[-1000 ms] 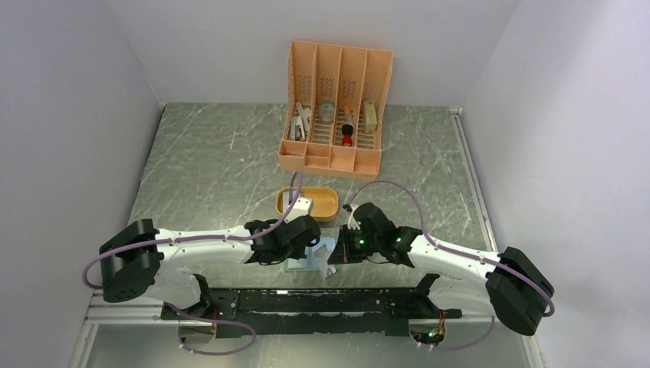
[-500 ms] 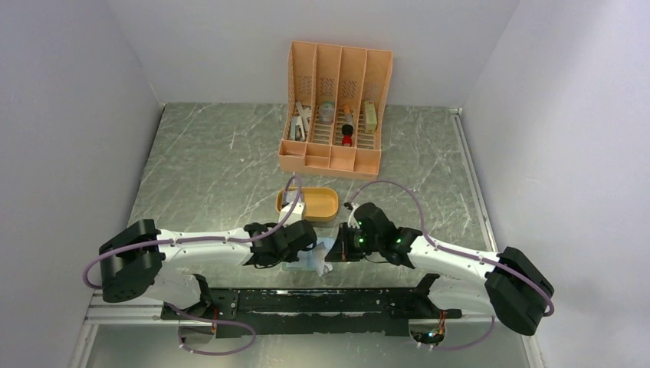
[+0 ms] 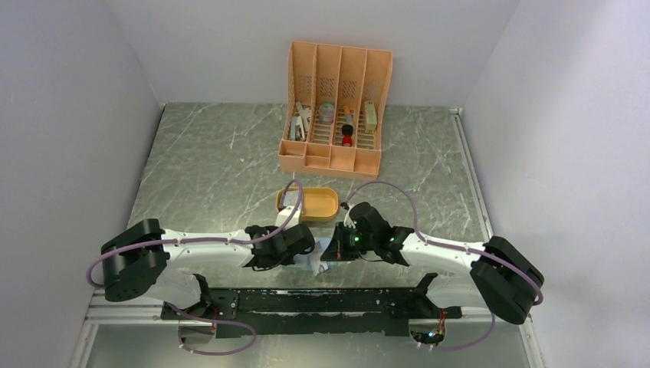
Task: Put the credit cards into the card holder
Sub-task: Turn over the card slot in the card holder, then insert the credit card into the card holder.
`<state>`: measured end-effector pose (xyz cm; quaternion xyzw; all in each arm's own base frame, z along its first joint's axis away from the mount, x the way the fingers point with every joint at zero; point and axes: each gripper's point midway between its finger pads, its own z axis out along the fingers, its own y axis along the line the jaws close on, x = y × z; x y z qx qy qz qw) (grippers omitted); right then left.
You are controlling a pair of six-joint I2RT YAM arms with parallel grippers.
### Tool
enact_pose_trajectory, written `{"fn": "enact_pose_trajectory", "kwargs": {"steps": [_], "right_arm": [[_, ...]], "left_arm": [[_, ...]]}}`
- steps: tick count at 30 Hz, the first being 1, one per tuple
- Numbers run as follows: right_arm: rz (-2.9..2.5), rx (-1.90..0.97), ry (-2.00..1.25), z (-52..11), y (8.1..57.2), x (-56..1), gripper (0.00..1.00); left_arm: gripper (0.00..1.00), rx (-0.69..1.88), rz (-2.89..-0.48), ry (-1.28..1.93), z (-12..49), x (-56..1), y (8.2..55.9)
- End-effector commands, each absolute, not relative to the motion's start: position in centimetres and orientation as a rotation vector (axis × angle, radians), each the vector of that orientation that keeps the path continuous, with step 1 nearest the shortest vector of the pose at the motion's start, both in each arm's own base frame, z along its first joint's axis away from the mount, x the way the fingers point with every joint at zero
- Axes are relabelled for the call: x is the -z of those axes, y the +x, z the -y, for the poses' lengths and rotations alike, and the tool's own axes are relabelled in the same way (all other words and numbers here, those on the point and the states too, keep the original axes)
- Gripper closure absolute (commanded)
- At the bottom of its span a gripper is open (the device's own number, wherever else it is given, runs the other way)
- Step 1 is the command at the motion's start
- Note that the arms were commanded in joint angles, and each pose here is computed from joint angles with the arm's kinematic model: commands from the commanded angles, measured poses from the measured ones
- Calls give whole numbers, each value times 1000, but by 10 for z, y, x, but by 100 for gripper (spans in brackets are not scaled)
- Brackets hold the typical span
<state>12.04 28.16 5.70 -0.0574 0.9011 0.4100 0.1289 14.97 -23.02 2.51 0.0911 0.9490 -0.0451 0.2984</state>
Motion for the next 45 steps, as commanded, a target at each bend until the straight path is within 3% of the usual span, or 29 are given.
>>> {"fn": "enact_pose_trajectory", "kwargs": {"steps": [1,45], "right_arm": [[-2592,-1234,-148,-292,126,-65,100],[-2633,-1228,149,-296,138,-33,100]], "left_arm": [[79,89,-2516,229,224,-19,150],[85,124,-2550,235,220,-13,141]]}}
